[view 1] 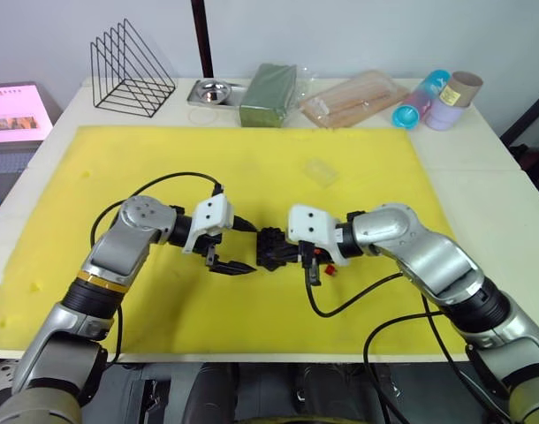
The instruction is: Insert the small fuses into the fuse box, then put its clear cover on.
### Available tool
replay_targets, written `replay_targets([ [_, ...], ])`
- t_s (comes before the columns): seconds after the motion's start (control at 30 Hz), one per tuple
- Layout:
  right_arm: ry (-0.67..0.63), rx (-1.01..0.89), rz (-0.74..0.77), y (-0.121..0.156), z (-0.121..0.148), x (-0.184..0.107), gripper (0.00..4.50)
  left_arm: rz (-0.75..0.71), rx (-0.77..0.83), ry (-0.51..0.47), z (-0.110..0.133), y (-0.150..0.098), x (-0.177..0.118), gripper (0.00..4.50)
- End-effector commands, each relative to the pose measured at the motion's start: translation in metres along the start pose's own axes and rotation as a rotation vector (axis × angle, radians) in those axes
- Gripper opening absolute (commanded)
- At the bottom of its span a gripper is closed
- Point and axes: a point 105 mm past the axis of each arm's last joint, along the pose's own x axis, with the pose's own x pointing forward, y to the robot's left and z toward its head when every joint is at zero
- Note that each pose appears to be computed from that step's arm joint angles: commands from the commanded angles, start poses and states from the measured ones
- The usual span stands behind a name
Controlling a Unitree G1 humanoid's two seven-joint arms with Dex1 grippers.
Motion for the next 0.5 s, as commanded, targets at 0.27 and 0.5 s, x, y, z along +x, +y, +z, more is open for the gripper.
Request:
replay_targets([
  [0.27,-0.075,0.019,-0.009,-0.005,0.023,-0.013,2.03,0.014,0.038,-0.009,0.007,0.003,-0.002,4.50],
  [0.5,-0.122,0.013,-0.020,-0.006,0.040,-0.022,2.03,0.019,0.035,-0.006,0.006,0.003,-0.003,4.50],
])
